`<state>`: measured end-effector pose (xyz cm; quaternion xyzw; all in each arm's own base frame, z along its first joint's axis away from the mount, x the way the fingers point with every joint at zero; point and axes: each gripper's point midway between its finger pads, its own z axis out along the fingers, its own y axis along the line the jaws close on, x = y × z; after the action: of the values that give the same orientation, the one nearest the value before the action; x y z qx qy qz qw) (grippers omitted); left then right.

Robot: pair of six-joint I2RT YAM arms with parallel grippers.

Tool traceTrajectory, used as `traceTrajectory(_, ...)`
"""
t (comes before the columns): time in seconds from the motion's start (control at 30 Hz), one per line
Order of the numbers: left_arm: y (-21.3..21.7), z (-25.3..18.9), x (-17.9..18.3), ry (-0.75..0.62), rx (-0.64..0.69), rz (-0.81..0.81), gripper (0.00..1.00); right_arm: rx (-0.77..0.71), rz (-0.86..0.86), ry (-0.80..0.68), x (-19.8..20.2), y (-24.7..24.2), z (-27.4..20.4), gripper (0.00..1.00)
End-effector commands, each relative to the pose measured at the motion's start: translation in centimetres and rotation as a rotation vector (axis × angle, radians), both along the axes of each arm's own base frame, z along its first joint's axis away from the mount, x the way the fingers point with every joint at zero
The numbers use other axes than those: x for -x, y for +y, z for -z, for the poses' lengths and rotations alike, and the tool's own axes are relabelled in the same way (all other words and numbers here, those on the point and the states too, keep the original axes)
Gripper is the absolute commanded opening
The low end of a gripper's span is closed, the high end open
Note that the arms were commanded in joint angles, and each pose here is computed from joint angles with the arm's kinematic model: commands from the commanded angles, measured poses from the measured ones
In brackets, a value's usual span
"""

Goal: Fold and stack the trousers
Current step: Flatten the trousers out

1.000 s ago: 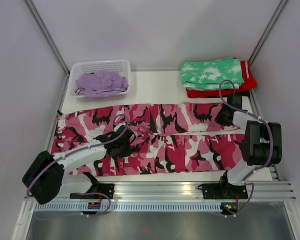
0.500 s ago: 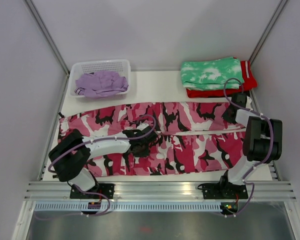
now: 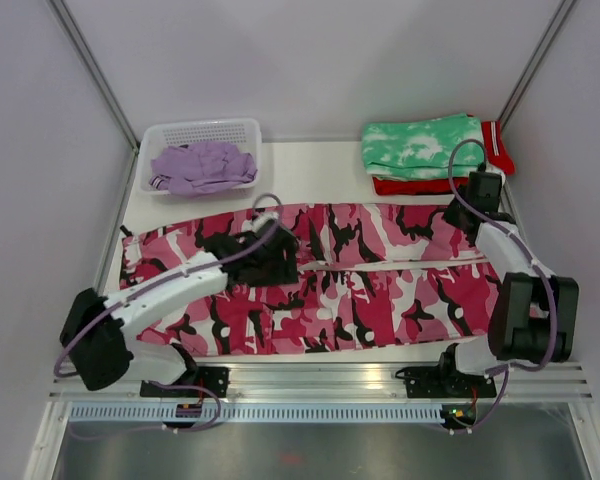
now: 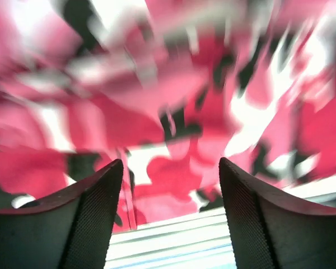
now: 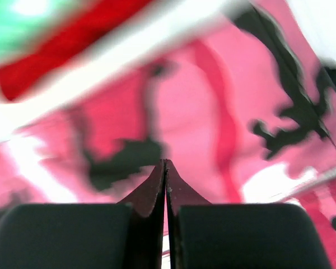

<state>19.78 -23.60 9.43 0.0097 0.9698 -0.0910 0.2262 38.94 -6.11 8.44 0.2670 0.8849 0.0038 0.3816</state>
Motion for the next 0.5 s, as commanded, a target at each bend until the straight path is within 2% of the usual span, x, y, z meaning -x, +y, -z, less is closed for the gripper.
traceTrajectory(0.0, 5.7, -4.8, -4.2, -0.1, 0.078, -0.171, 0.77, 0.022, -0.205, -0.232, -1.8, 5.0, -9.1, 0.04)
traceTrajectory(0.03, 7.3, -5.0, -5.1, -0.113, 0.091, -0.228, 0.77, 0.011, -0.252, -0.257, -1.6, 6.4, -10.0, 0.12)
traceTrajectory(0.07, 11.0, -5.5, -6.8, -0.146, 0.088, -0.368, 0.78, -0.011, -0.307, -0.311, -1.1, 8.1, -11.7, 0.14)
traceTrajectory(0.13, 14.9, -4.5, -7.1, -0.13, 0.063, -0.513, 0.78, -0.082, -0.384, -0.336, 0.2, 11.5, -11.9, 0.18)
traceTrajectory(0.17, 18.0, -4.2, -7.6, -0.127, 0.064, -0.642, 0.78, -0.121, -0.425, -0.379, 0.9, 12.8, -13.0, 0.2)
traceTrajectory(0.23, 20.6, -2.4, -7.1, -0.079, 0.079, -0.751, 0.78, -0.178, -0.45, -0.358, 2.5, 14.6, -11.7, 0.29)
traceTrajectory(0.27, 23.4, -1.9, -7.1, -0.068, 0.083, -0.857, 0.78, -0.188, -0.451, -0.357, 3.4, 14.9, -11.7, 0.3)
traceTrajectory(0.37, 28.1, 0.6, -5.7, -0.012, 0.087, -1.059, 0.78, -0.219, -0.439, -0.275, 6.2, 15.2, -8.2, 0.41)
traceTrajectory(0.47, 30.7, 3.0, -4.8, 0.034, 0.059, -1.184, 0.74, -0.197, -0.388, -0.197, 8.1, 14.1, -5.8, 0.48)
